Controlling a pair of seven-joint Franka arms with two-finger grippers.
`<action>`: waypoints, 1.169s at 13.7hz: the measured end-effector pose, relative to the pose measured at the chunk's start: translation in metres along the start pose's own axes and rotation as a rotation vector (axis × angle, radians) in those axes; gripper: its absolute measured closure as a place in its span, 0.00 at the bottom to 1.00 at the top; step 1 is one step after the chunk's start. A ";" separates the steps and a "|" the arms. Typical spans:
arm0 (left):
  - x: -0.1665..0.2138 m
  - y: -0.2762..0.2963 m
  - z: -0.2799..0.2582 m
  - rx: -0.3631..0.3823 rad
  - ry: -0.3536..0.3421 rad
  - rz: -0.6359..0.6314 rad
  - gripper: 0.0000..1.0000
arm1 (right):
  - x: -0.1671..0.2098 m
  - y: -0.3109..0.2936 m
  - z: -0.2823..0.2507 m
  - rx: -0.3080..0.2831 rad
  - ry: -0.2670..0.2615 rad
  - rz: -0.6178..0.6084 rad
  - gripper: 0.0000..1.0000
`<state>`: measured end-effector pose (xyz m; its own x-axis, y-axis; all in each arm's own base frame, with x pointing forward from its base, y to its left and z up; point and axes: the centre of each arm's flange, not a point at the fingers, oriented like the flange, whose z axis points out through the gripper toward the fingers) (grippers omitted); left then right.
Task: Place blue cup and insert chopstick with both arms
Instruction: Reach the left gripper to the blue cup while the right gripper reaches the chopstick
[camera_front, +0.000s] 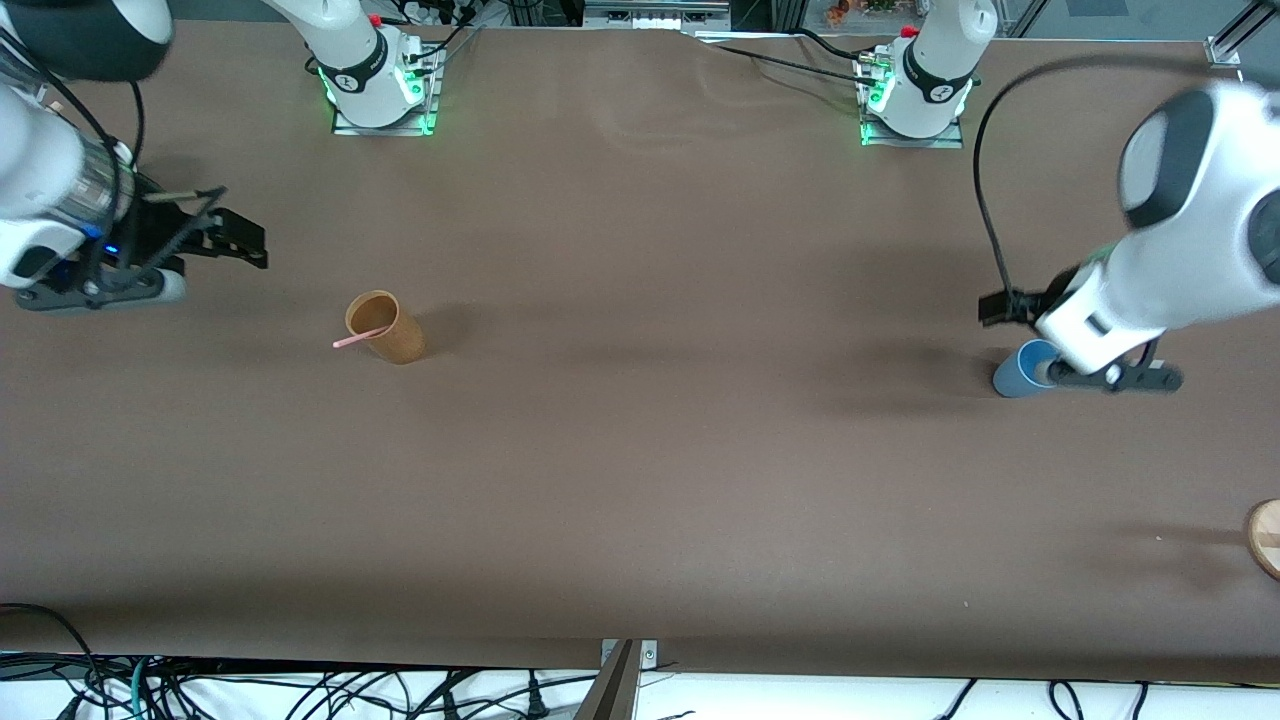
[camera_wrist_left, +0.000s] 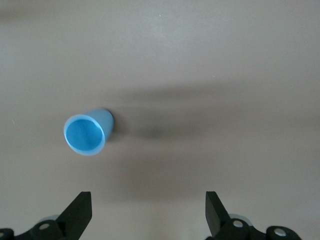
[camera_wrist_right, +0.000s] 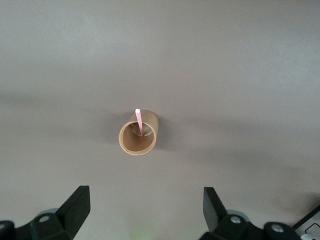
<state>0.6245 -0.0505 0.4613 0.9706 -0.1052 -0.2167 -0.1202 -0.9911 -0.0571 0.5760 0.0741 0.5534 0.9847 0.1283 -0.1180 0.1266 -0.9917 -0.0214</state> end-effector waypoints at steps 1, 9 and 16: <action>0.005 -0.021 0.015 0.016 0.021 0.038 0.00 | 0.001 -0.003 0.008 0.000 -0.009 -0.006 0.00; -0.022 -0.156 0.127 0.033 0.093 0.076 0.00 | 0.008 -0.005 0.066 0.000 0.029 0.002 0.00; -0.051 -0.164 0.213 -0.008 0.158 0.040 0.00 | 0.010 -0.026 0.199 -0.002 0.052 0.005 0.01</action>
<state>0.5507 0.1343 0.2744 0.9859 -0.1552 -0.0623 -0.1581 -0.9865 -0.0440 0.5589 0.1025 0.3548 0.9901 0.1234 -0.0664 0.1224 -0.9923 -0.0188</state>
